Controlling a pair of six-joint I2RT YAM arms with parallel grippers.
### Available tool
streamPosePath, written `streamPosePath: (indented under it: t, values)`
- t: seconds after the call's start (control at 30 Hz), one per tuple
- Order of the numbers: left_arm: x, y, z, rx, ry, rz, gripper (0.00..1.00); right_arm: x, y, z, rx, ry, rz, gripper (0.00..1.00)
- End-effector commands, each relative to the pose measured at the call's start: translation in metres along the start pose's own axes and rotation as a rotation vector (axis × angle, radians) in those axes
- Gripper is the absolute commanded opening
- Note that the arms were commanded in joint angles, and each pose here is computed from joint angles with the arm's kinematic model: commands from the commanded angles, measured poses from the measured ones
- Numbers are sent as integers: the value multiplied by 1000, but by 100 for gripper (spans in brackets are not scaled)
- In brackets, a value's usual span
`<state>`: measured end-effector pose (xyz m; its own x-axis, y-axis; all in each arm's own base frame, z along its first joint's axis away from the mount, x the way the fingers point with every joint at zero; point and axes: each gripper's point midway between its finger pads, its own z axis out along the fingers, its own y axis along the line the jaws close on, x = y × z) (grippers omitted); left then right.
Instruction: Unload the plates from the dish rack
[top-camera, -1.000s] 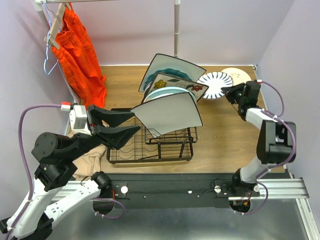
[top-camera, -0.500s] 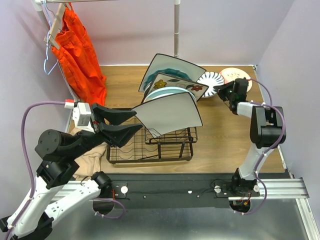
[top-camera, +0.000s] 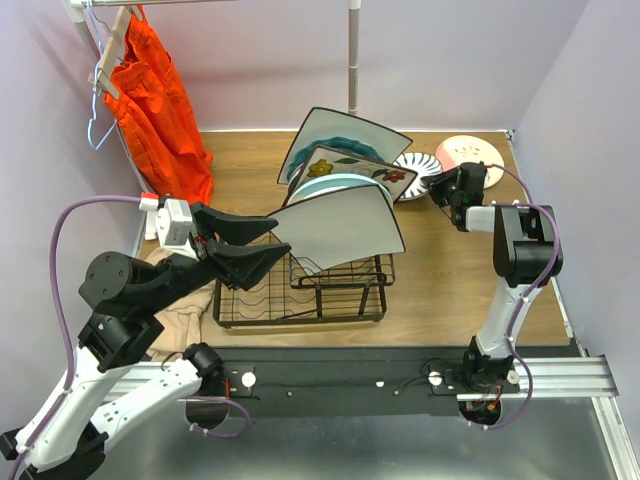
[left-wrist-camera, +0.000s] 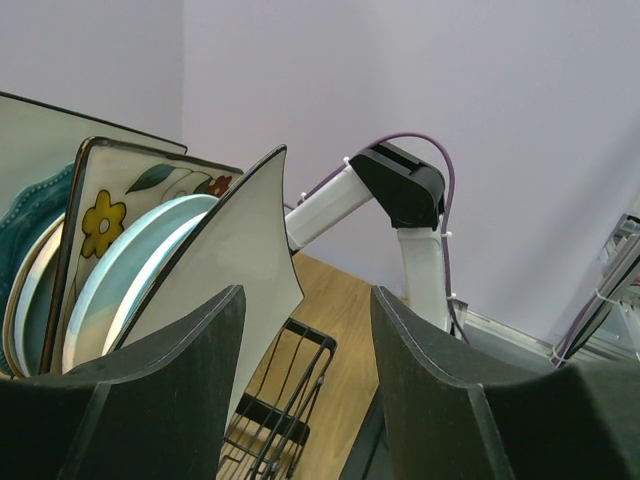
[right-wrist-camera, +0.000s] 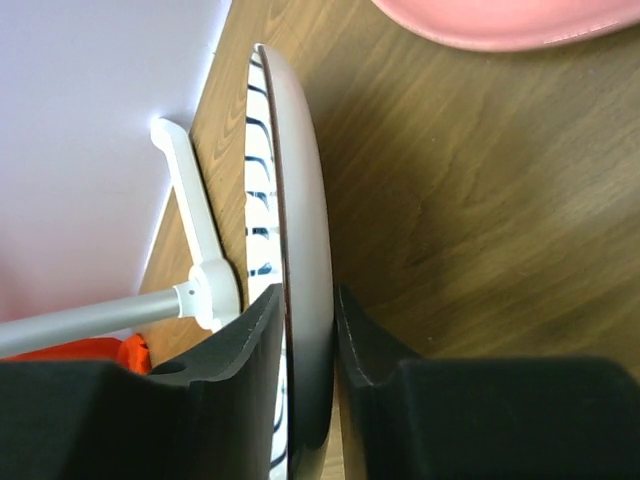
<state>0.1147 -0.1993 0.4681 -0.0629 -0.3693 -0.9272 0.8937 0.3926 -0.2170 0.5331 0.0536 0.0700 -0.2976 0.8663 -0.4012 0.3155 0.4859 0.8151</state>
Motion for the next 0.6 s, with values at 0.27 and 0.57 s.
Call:
streamPosePath:
  t: [0.27, 0.57]
  values:
    - [-15, -5, -4, 3, -44, 18, 62, -3, 3, -8, 37, 3, -56, 46]
    - [-13, -6, -5, 13, -48, 13, 62, 1, -12, -27, 121, 24, -118, 47]
